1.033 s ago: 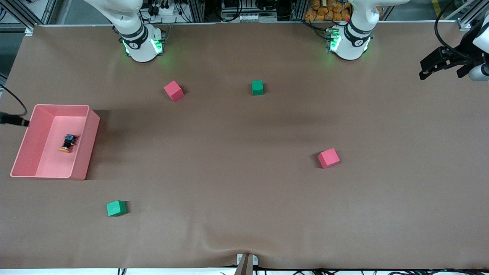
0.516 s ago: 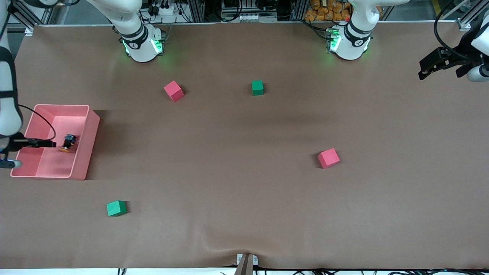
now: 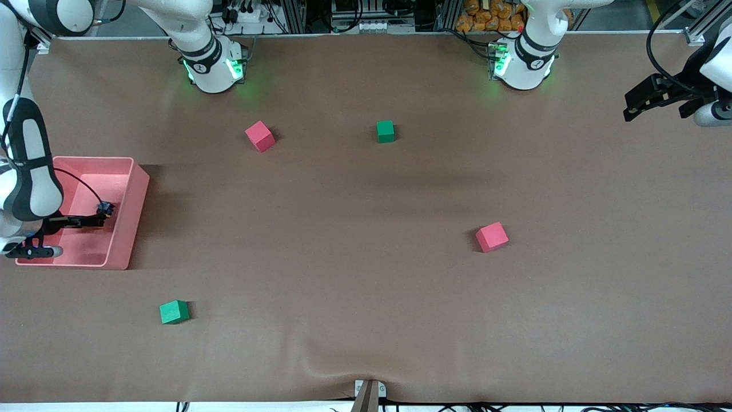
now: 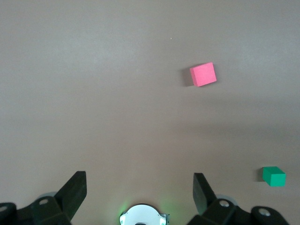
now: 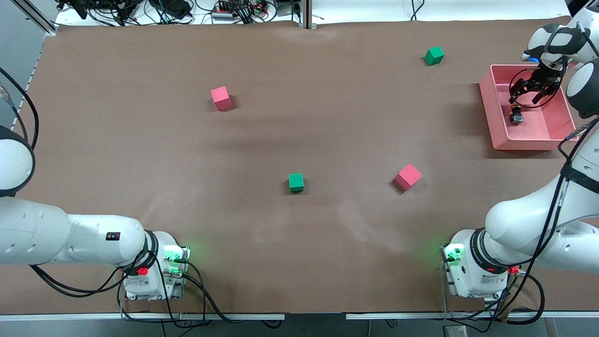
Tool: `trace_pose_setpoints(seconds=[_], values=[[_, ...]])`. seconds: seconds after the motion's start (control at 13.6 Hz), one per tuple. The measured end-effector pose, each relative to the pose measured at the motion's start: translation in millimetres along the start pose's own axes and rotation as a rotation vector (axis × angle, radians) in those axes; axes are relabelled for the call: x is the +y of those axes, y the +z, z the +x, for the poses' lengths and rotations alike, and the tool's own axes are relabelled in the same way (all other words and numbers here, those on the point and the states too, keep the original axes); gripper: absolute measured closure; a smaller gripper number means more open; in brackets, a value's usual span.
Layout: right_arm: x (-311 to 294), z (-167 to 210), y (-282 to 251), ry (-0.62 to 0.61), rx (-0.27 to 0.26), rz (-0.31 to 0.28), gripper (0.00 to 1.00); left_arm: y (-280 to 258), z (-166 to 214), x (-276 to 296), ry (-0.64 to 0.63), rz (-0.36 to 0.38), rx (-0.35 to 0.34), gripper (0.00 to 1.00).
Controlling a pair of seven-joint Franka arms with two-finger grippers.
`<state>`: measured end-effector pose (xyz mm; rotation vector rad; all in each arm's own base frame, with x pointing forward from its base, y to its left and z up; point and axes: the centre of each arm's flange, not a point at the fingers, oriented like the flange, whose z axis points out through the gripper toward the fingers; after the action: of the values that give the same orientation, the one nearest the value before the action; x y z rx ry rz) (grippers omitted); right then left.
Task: Place and upright button with both arms
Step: 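Reach the right gripper down into the pink tray to the button, then grasp the yellow button with the right gripper and lift it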
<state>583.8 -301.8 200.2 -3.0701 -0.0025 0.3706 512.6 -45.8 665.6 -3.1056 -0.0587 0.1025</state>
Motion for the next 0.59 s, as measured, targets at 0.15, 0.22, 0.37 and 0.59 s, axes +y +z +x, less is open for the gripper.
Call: trace_pose_setpoints(seconds=[0.15,0.22,0.37,0.59], values=[[2.1,-0.6,9.1,0.01,0.0,0.019,0.09,0.4,0.3,0.0,0.0,0.0,-0.001,0.0],[2.3,-0.7,13.0,0.014,-0.002,0.026,0.19,0.4,0.3,0.0,0.0,0.0,-0.001,0.0],[2.1,-0.5,17.2,0.011,-0.004,0.034,0.41,0.5,0.4,0.1,0.001,0.0,-0.001,0.0],[1.6,-0.2,17.4,0.008,-0.003,0.039,0.6,1.4,1.0,0.1,0.001,0.0,-0.003,0.0]])
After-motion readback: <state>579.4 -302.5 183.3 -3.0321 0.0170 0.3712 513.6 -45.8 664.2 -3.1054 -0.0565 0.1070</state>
